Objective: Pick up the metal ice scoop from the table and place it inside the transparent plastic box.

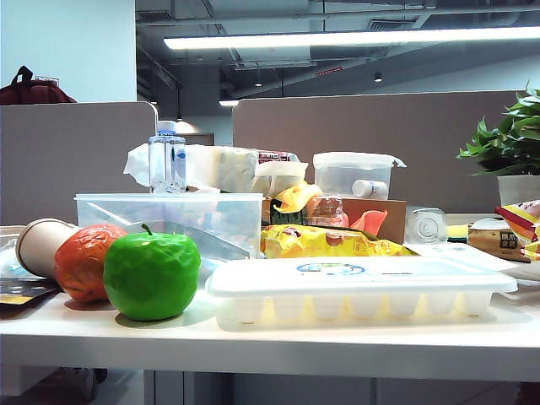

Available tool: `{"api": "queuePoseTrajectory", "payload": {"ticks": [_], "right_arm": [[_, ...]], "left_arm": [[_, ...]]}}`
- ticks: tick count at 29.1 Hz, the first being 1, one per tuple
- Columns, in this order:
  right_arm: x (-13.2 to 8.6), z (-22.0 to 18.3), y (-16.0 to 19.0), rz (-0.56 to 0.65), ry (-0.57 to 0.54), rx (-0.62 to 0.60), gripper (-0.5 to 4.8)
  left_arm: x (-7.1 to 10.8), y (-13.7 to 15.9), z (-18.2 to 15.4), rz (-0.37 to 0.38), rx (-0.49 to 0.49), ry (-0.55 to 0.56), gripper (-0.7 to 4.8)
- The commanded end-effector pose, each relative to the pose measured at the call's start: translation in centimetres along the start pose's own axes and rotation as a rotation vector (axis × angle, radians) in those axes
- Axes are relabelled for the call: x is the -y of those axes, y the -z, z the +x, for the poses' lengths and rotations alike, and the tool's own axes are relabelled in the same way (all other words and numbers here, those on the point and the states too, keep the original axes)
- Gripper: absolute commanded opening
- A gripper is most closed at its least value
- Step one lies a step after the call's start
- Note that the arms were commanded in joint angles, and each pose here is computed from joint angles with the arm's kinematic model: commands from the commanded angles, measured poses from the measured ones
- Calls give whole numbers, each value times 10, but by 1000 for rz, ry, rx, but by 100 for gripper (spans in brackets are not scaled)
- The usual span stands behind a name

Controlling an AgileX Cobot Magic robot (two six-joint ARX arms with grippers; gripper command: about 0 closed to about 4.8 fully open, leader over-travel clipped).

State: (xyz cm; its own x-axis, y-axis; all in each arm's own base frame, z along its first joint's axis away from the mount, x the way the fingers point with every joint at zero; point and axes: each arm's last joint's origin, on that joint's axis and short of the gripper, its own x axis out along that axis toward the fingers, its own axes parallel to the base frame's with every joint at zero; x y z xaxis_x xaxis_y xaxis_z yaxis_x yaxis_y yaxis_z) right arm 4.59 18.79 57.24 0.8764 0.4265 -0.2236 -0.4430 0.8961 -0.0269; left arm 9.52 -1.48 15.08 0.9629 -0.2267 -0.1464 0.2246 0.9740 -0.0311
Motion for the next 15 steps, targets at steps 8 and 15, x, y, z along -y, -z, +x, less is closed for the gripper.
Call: {"api": "queuePoseTrajectory", "payload": {"ticks": [8,15], "right_arm": [[34,-21,21,36,123,19,-7],[41,-15,64,91,218,-8,-7]], "left_arm": [[-14,-6,-2,-7,63,-194,-5],[-15,-23,-5,13,231,-229,-5]]}}
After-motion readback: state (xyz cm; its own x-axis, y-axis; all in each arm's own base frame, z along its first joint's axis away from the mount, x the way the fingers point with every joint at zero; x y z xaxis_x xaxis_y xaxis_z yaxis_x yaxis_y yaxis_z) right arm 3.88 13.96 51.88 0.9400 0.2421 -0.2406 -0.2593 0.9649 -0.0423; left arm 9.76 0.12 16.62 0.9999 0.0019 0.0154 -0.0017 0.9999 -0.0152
